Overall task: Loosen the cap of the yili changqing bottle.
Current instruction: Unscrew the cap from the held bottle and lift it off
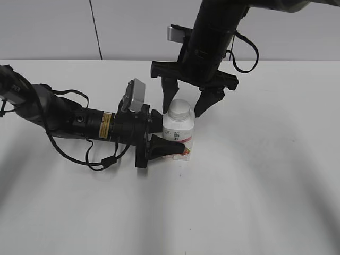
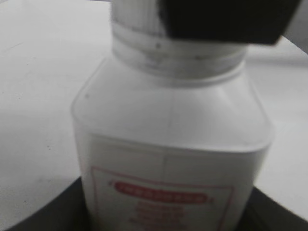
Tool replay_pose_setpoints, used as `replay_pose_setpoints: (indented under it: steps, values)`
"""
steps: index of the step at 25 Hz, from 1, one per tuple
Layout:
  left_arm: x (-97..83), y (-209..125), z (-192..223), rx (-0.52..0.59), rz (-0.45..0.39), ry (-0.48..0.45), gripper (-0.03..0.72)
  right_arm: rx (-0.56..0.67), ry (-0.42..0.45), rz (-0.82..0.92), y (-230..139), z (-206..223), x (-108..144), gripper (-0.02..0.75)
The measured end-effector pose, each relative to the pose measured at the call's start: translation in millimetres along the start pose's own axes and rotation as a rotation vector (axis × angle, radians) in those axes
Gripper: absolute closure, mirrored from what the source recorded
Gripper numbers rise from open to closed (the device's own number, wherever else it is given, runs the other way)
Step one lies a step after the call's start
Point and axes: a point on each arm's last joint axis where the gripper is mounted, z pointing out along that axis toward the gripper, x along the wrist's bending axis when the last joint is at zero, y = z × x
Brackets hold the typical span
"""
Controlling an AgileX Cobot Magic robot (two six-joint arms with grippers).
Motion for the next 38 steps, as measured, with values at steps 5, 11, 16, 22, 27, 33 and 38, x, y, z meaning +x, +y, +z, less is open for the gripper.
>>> replay_pose_setpoints:
  steps: [5, 11, 16, 22, 27, 33, 38]
  values:
    - [0.0, 0.0, 0.0, 0.0, 0.0, 0.0, 0.284, 0.0, 0.0, 0.003, 0.0, 0.0, 0.0, 0.233]
    - [0.0, 0.0, 0.0, 0.0, 0.0, 0.0, 0.284, -0.003, 0.005, 0.005, 0.2, 0.0, 0.5, 0.294]
    - [0.0, 0.0, 0.0, 0.0, 0.0, 0.0, 0.284, -0.003, 0.009, 0.008, 0.3, 0.0, 0.8, 0.334]
    - [0.0, -0.1, 0.0, 0.001, 0.0, 0.001, 0.284, -0.004, 0.009, 0.005, 0.4, 0.0, 0.8, 0.334]
    - [0.0, -0.1, 0.0, 0.001, 0.0, 0.001, 0.284, -0.005, 0.009, -0.107, 0.4, 0.0, 0.8, 0.335]
    - [0.0, 0.0, 0.0, 0.0, 0.0, 0.0, 0.284, -0.007, 0.008, -0.419, 0.5, 0.0, 0.8, 0.335]
    - [-0.3, -0.1, 0.0, 0.001, 0.001, -0.003, 0.285, -0.008, 0.007, -0.726, 0.5, 0.0, 0.8, 0.335]
